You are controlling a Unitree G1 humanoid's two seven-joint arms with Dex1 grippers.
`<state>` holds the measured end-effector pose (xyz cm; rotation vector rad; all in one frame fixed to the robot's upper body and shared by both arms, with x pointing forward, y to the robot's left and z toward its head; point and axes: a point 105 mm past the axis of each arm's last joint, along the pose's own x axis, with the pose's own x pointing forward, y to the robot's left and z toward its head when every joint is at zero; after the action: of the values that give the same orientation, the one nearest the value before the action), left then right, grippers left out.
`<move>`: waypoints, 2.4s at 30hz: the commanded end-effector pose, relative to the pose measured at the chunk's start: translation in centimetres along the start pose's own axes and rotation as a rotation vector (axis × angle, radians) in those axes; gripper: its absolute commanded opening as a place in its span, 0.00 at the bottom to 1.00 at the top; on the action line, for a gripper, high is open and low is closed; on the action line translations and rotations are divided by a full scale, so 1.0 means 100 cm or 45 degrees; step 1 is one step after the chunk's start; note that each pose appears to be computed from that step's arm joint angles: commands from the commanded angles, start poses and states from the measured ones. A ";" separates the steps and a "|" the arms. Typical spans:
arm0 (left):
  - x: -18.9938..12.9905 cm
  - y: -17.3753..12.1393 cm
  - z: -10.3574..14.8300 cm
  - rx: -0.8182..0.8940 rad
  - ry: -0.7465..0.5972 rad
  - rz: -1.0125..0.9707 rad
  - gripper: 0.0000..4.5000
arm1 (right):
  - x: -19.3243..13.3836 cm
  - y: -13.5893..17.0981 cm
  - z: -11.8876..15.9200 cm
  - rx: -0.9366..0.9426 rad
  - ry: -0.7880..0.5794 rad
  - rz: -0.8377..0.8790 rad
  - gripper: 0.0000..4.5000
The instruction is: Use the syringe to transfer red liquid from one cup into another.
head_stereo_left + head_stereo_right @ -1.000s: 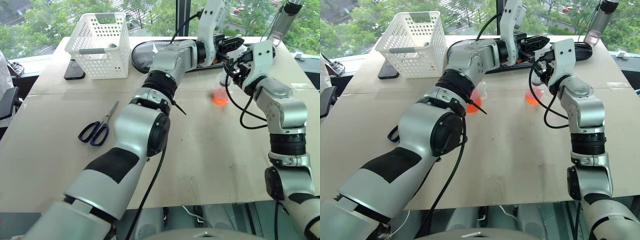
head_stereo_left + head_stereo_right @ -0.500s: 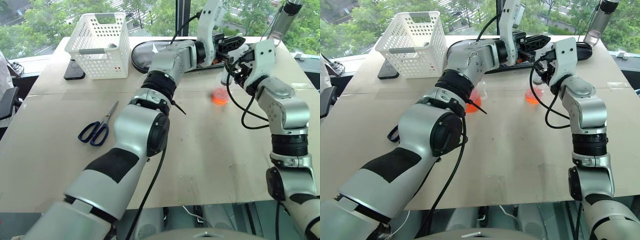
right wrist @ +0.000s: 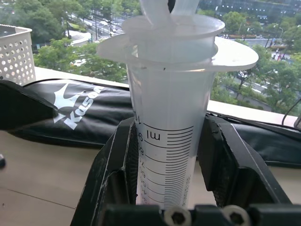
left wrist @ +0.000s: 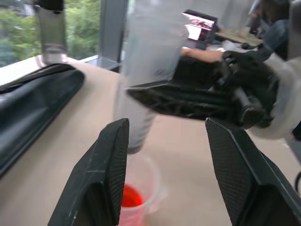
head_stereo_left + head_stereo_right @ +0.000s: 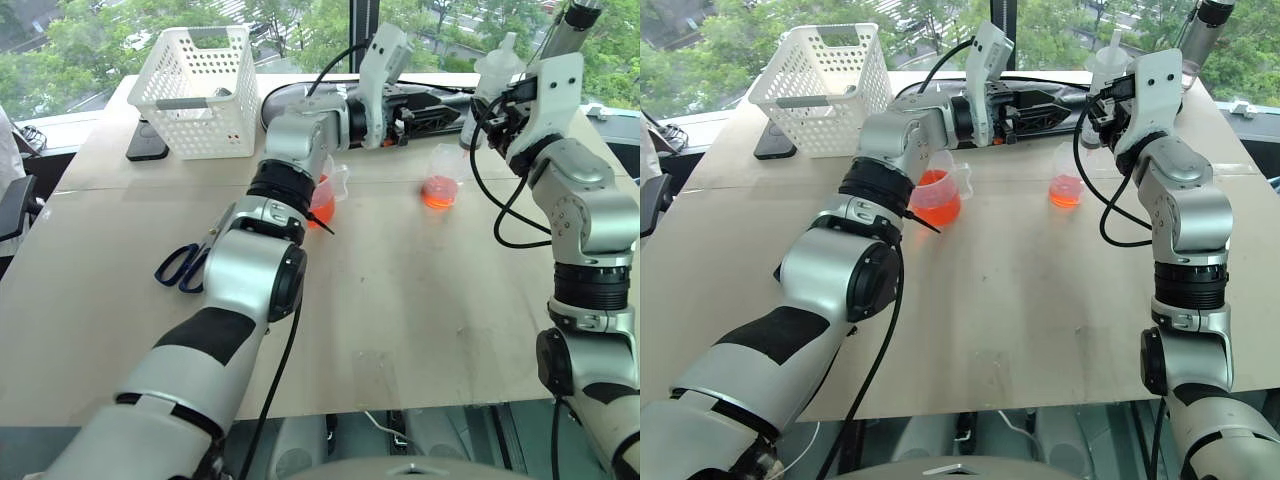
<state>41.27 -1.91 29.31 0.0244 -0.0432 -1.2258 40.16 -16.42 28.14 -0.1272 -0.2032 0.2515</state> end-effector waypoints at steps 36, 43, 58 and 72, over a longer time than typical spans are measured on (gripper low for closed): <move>0.042 -0.020 0.035 0.126 -0.175 0.046 0.59 | -0.011 0.030 0.029 -0.167 -0.135 0.133 0.31; 0.046 -0.019 0.023 0.135 -0.141 0.066 0.38 | -0.013 0.031 0.029 -0.174 -0.137 0.135 0.31; 0.044 -0.014 0.023 0.142 -0.099 0.096 0.34 | -0.028 0.014 0.037 -0.193 -0.151 0.123 1.00; 0.032 -0.003 0.038 0.069 -0.190 0.132 0.34 | -0.080 0.007 0.029 -0.280 -0.068 0.263 1.00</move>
<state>42.32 -5.19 30.08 -0.0115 -0.1133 -1.1119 32.86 -17.46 27.77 -0.3465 -0.2125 0.4317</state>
